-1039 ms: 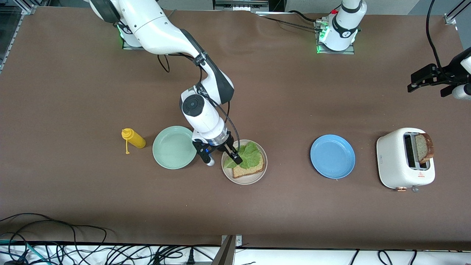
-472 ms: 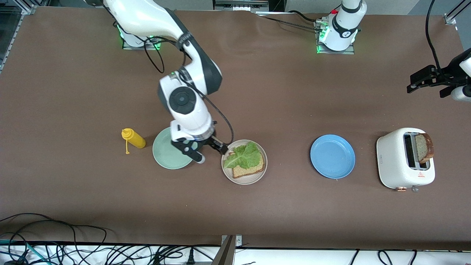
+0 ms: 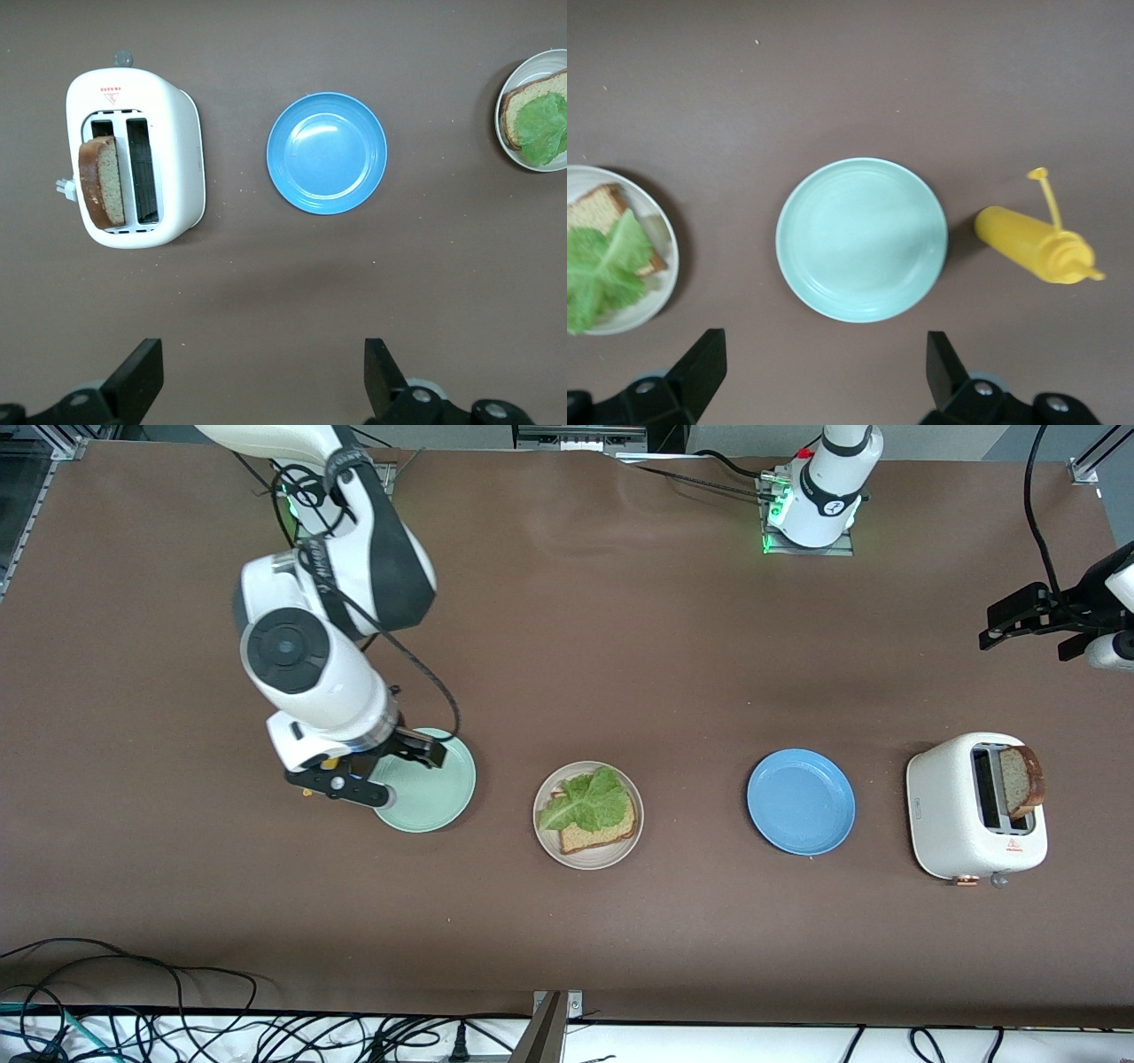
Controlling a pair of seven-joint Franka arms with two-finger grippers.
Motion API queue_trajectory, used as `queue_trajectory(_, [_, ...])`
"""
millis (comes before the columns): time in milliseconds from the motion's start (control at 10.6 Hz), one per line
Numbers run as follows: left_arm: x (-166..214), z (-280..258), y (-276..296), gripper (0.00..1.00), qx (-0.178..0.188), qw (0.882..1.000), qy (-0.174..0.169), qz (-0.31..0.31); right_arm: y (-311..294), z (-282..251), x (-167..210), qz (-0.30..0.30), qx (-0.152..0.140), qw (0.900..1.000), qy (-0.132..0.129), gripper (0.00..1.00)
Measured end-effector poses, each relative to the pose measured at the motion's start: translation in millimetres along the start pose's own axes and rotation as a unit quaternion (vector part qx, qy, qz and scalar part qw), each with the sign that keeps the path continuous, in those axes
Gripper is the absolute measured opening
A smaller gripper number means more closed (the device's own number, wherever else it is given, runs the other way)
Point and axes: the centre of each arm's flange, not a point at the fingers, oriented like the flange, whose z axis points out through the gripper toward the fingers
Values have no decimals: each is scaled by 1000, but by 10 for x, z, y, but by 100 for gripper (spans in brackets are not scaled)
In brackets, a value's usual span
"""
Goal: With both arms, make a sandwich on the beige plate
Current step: 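Withdraw the right gripper from the plate toward the yellow bottle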
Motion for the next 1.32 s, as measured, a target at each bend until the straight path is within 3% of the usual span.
queue_trajectory(661, [8,14,-2,100,0,1000,-1,0,745,-19,209,-82,-19,996,-27,100])
queue_trajectory(944, [23,40,-7,100,0,1000,-4,0,1955,-37,325,-126,15,990,-54,100])
queue_trajectory(1133, [25,44,-10,100,-1,1000,-4,-1,2842,112,296,-178,48,982,-50,100])
queue_trajectory(1322, [26,45,-13,100,-1,1000,-4,-1,3486,452,227,-249,72,965,-33,100])
